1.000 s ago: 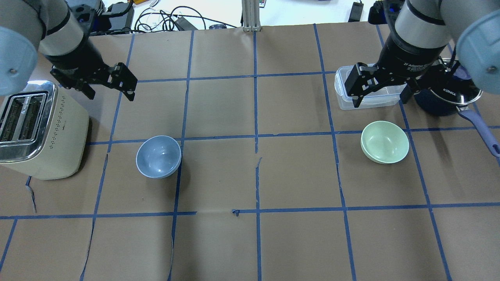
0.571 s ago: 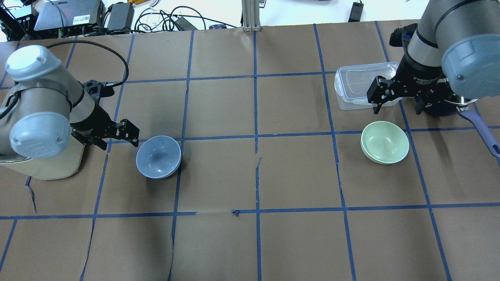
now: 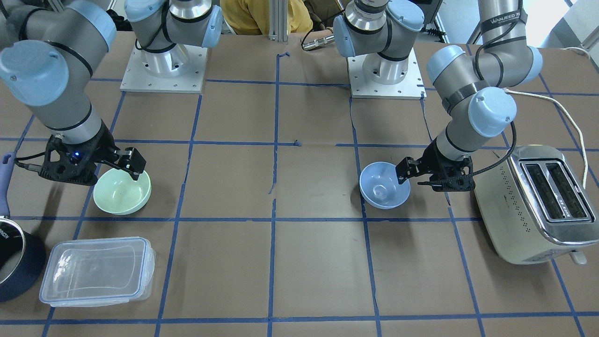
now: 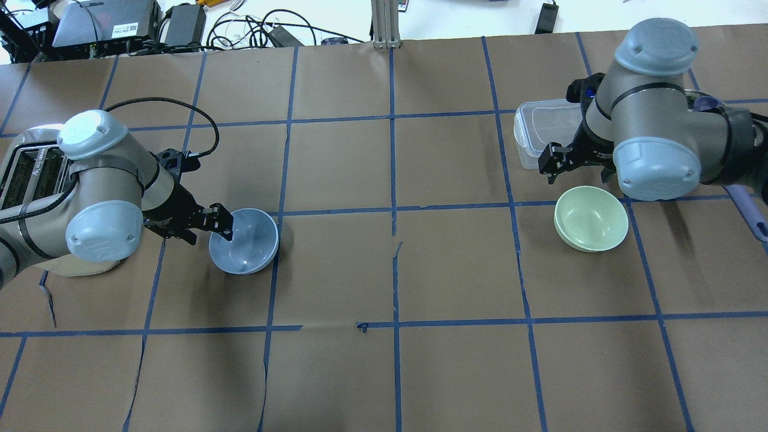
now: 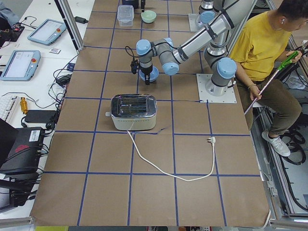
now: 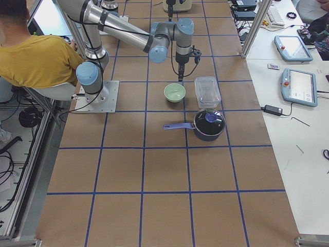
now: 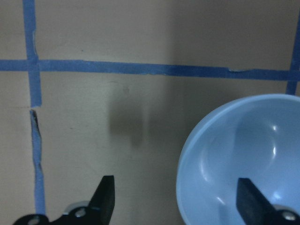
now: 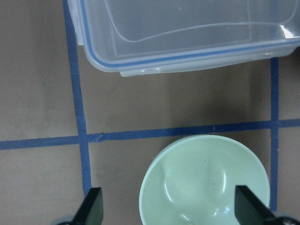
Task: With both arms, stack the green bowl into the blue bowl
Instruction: 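Grasp the blue bowl rim with the left gripper while the right grasps the green bowl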
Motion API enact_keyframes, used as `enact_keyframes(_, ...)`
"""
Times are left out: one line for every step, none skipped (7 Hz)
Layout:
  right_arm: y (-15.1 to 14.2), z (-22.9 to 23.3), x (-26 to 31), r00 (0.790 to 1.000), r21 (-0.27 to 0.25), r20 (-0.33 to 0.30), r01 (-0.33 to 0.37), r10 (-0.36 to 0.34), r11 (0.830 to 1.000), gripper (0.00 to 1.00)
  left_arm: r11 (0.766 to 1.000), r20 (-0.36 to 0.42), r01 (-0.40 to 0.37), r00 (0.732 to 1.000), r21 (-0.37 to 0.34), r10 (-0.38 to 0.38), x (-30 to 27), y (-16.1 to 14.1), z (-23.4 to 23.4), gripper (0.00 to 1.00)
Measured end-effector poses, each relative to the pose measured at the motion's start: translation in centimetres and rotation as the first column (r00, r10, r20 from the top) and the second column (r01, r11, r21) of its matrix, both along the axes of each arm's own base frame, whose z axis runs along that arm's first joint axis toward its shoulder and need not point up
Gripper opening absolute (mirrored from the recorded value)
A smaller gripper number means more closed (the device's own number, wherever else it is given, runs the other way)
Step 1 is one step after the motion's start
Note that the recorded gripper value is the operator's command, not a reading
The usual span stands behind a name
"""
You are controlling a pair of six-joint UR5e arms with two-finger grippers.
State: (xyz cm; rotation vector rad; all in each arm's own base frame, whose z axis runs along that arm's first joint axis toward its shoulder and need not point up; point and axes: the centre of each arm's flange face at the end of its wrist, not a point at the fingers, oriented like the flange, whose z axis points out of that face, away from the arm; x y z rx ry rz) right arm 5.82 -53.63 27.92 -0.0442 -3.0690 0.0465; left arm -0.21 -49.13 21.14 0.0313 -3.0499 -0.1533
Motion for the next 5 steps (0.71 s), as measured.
enact_keyframes(-0.3,-1.5,0.5,1.0,0.018,0.002,-0.022,0.022,1.0,1.0,1.0,-0.008,0.024,1.0,0.0,-0.024,0.0,-0.1,-0.4,0.0)
enact_keyframes(-0.5,-3.0,0.8,0.999,0.044,0.006,-0.035,0.035,0.998,1.0,0.999,-0.01,0.036,0.999,-0.003,-0.036,-0.1,-0.3,-0.5,0.0)
enact_keyframes(-0.7,-4.5,0.8,0.999,0.07,0.011,-0.046,0.045,0.996,0.99,0.999,-0.018,0.039,0.999,-0.016,-0.04,-0.5,-0.7,-0.1,0.0)
enact_keyframes(-0.9,-5.7,0.8,0.999,0.091,0.015,-0.054,0.052,0.994,0.68,0.999,-0.042,0.03,0.999,-0.025,-0.031,-1.2,-1.1,0.6,0.0)
enact_keyframes(-1.0,-6.7,0.7,0.998,0.109,0.019,-0.056,0.055,0.992,0.28,1.0,-0.074,-0.002,0.997,-0.022,0.001,-3.0,-1.3,1.5,0.0)
